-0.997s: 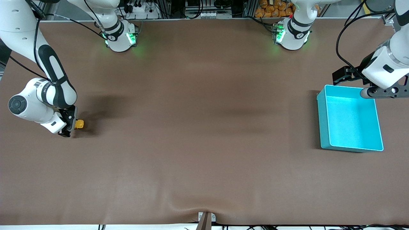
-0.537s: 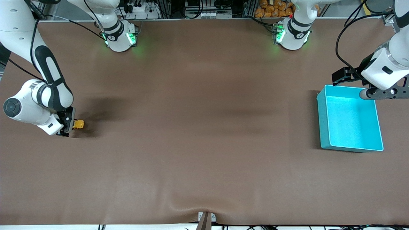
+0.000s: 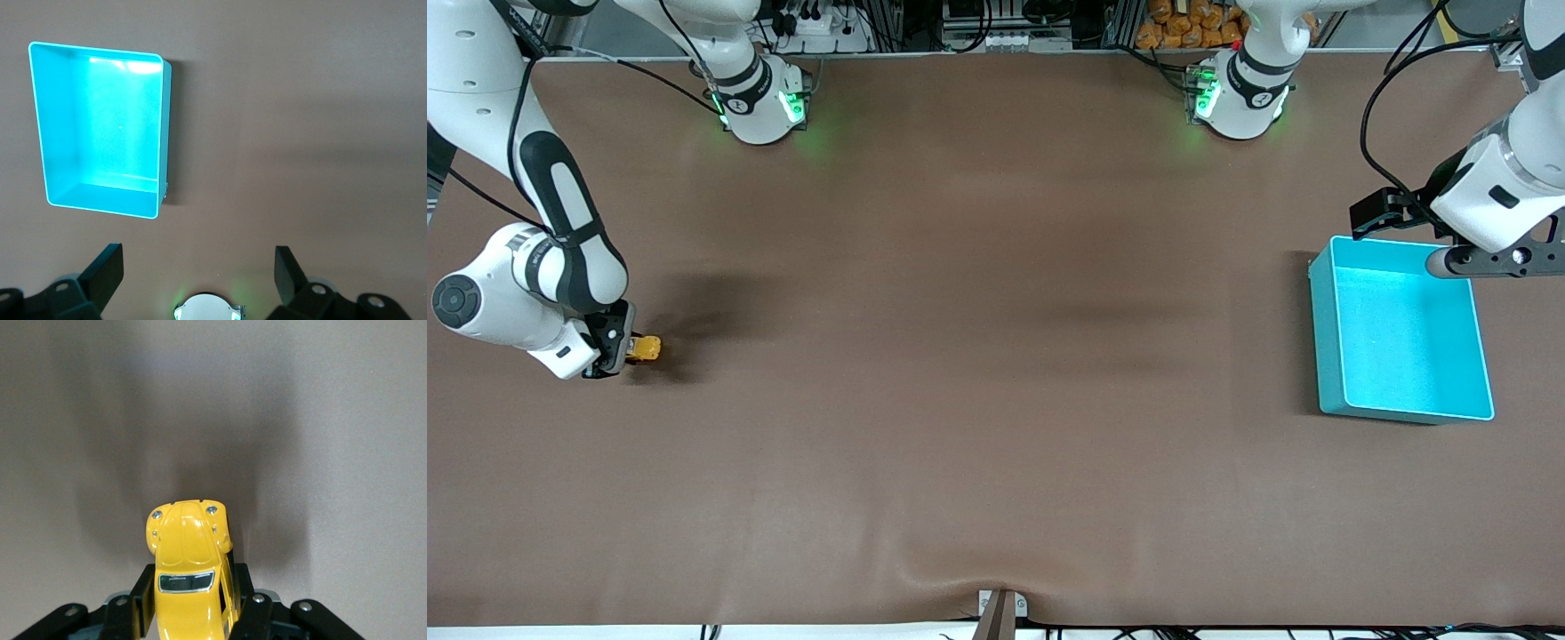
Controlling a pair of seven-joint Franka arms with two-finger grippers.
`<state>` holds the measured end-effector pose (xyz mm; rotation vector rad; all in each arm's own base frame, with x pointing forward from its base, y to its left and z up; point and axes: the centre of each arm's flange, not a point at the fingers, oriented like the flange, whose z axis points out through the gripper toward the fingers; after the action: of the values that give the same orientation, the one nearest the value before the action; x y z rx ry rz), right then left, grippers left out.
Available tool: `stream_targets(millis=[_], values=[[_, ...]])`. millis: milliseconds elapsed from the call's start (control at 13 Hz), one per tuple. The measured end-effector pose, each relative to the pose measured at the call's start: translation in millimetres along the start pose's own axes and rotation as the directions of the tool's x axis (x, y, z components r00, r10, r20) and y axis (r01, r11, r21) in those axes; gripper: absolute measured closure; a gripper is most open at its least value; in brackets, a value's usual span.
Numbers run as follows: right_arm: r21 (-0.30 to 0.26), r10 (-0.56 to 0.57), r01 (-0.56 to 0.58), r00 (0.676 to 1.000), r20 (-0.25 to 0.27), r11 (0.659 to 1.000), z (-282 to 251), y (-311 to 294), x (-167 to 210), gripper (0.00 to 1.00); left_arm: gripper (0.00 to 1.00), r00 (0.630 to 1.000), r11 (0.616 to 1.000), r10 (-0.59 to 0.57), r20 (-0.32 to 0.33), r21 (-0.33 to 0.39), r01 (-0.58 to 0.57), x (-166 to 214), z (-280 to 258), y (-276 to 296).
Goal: Wind and store yellow beetle car
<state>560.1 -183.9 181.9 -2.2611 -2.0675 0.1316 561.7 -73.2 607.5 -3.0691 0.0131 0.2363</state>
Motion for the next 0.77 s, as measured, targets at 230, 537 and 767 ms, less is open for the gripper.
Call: stream_targets(millis=[230, 537, 767], values=[[0.006, 0.003, -0.003, 1.000, -0.003, 1.000, -3.8, 2.3, -2.3, 0.42, 0.00, 1.000, 1.000, 0.000, 0.004, 0.000, 0.000, 1.5, 2.2, 0.1], [0.038, 0.004, -0.003, 1.000, -0.016, 0.999, -22.1, 13.0, -4.3, 0.01, 0.00, 1.000, 1.000, 0.000, 0.005, 0.000, 0.000, 1.7, 2.5, 0.1], [0.056, 0.029, -0.027, 0.999, -0.030, 0.998, -35.4, 17.0, -18.3, 0.00, 0.00, 1.000, 1.000, 0.000, 0.005, 0.000, 0.000, 1.7, 2.5, 0.0]])
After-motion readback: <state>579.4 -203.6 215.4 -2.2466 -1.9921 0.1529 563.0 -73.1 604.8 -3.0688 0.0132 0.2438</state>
